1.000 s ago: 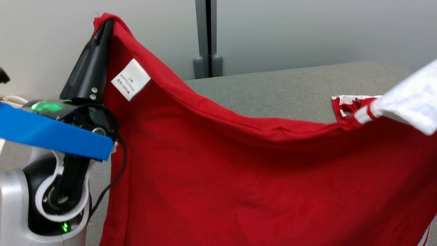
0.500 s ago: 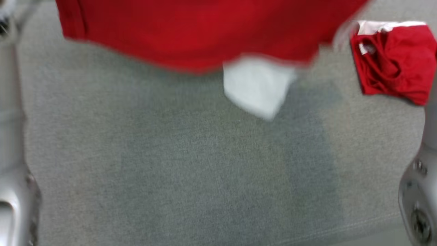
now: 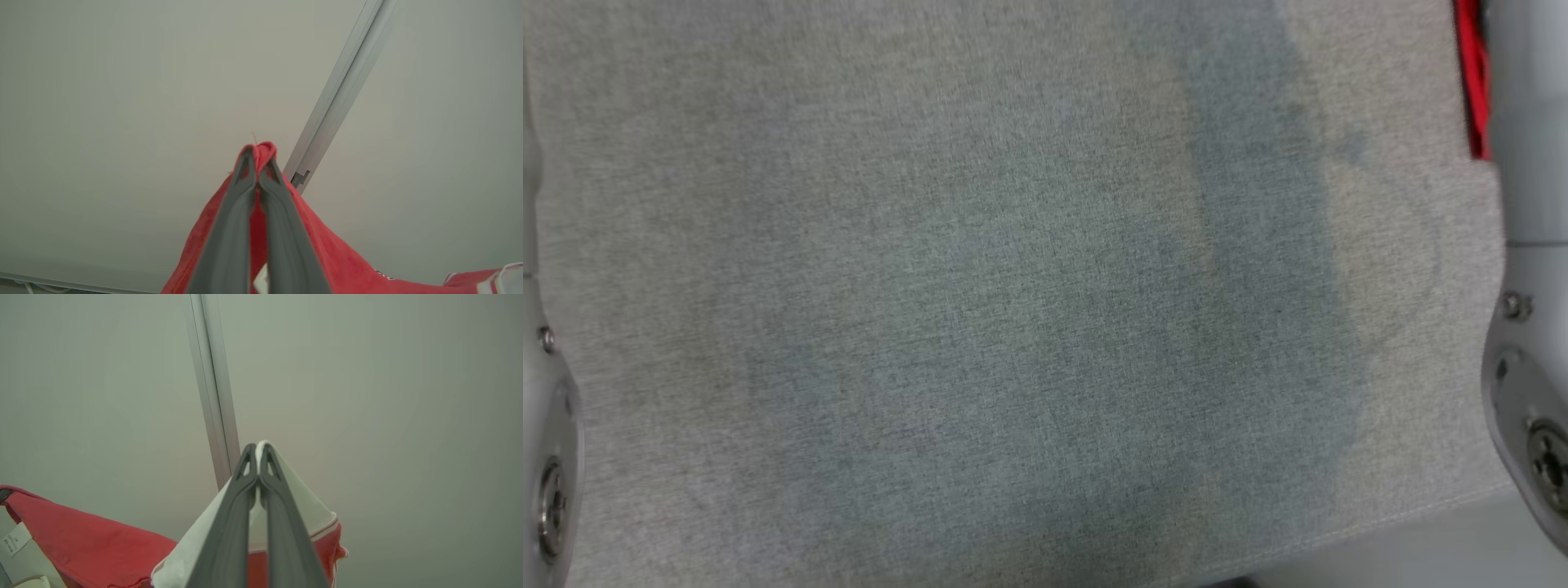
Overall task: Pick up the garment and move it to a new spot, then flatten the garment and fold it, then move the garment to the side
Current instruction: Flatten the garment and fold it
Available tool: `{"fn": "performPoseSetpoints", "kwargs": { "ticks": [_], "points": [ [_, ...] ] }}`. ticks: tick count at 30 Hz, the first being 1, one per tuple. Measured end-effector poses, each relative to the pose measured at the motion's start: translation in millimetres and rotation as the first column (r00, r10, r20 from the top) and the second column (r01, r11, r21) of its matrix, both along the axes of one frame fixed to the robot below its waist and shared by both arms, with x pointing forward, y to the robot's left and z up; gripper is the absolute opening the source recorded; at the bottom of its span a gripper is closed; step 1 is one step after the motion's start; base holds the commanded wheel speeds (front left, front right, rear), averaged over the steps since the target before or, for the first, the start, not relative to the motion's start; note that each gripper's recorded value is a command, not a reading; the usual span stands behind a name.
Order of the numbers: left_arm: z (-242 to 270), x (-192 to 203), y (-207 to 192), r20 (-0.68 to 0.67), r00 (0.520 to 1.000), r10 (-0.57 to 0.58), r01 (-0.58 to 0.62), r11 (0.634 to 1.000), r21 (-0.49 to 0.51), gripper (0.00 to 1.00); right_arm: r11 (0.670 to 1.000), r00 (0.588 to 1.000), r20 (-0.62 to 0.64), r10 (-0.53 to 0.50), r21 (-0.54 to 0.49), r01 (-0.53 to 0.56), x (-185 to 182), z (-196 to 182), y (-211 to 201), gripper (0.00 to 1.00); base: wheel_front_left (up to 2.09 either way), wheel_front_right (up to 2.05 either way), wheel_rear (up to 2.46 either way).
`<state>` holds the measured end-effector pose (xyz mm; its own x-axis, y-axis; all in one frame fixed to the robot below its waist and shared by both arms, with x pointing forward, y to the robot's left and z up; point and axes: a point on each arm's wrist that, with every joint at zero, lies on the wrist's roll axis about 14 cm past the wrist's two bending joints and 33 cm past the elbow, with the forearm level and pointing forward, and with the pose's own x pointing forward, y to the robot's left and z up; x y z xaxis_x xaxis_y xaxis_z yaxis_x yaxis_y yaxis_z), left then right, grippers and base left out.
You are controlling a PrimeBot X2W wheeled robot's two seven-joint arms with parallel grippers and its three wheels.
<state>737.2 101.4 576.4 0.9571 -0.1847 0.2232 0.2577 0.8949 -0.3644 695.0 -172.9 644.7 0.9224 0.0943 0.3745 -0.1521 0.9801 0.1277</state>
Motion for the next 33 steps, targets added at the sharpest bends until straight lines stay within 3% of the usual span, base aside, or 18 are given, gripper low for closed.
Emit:
{"fn": "performPoseSetpoints", "kwargs": {
  "ticks": [3,7,18,23,33],
  "points": [
    [-53,5,6,-0.084,0.996,0.016,-0.015,1.0,0.016,0.0,1.0,0.994,-0.103,0.019,0.016,-0.017,6,-53,4,0.0,0.0,0.0,0.0],
    [-96,5,7,-0.148,0.989,0.015,-0.012,1.0,0.024,0.0,0.999,0.988,-0.153,0.027,0.039,-0.022,7,-86,4,0.0,0.0,0.0,0.0],
    [-115,-18,15,-0.182,0.983,0.004,-0.007,1.0,-0.016,0.0,0.992,0.989,-0.13,0.076,0.11,-0.061,-32,-103,14,0.0,0.0,0.0,0.0],
    [-89,-53,23,-0.124,0.992,-0.017,0.01,0.998,-0.055,0.0,0.986,0.992,-0.107,0.066,0.157,-0.048,-72,-98,-1,0.0,0.0,0.0,0.0],
    [-110,-171,41,-0.23,0.973,-0.027,0.012,0.998,-0.067,0.0,0.959,0.984,-0.138,0.111,0.274,-0.07,-177,-101,-1,0.0,0.0,0.0,0.0]
  ]
}}
